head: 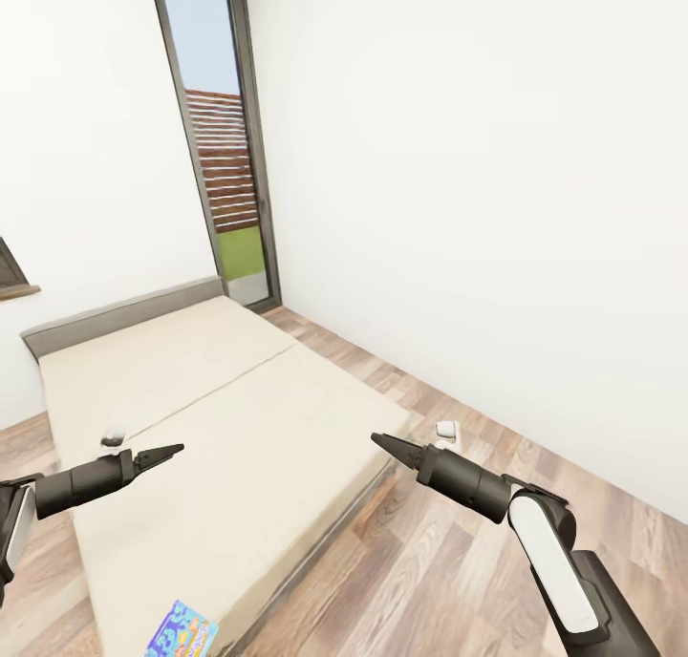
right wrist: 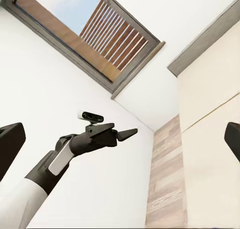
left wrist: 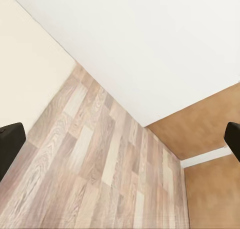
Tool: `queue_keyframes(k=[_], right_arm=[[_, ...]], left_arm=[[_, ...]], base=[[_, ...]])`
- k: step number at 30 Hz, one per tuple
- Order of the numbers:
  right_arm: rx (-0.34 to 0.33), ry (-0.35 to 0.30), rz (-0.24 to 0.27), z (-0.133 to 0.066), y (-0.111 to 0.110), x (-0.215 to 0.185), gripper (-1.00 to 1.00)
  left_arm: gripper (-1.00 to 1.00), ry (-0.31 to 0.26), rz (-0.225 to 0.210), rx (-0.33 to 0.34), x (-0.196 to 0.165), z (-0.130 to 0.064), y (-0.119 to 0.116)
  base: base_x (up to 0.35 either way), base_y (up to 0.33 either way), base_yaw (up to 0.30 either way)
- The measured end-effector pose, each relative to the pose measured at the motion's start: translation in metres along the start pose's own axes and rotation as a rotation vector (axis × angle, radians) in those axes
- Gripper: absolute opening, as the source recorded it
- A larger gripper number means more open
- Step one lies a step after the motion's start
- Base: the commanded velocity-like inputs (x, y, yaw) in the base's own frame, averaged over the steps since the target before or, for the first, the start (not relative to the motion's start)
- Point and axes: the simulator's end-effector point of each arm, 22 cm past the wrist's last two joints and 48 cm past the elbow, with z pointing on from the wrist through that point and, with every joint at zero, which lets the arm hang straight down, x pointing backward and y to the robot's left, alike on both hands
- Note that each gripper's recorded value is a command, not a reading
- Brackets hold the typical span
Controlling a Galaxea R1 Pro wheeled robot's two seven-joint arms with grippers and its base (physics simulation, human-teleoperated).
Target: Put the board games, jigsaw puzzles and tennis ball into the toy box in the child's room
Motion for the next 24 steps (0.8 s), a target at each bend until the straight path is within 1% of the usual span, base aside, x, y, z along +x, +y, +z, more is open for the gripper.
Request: queue_keyframes(k=[6, 24], right_arm=[[0.0, 0.0, 0.0, 0.0, 0.0, 0.0, 1.0], [0.0, 0.0, 0.0, 0.0, -0.0001, 0.0, 1.0]], left_arm=[[1.0, 0.0, 0.0, 0.0, -0.0001, 0.0, -0.0001], [1.0, 0.0, 0.0, 0.0, -0.0001, 0.0, -0.0001]], base=[[0.0, -0.056, 0.203], [0.0, -0.002, 0.206]])
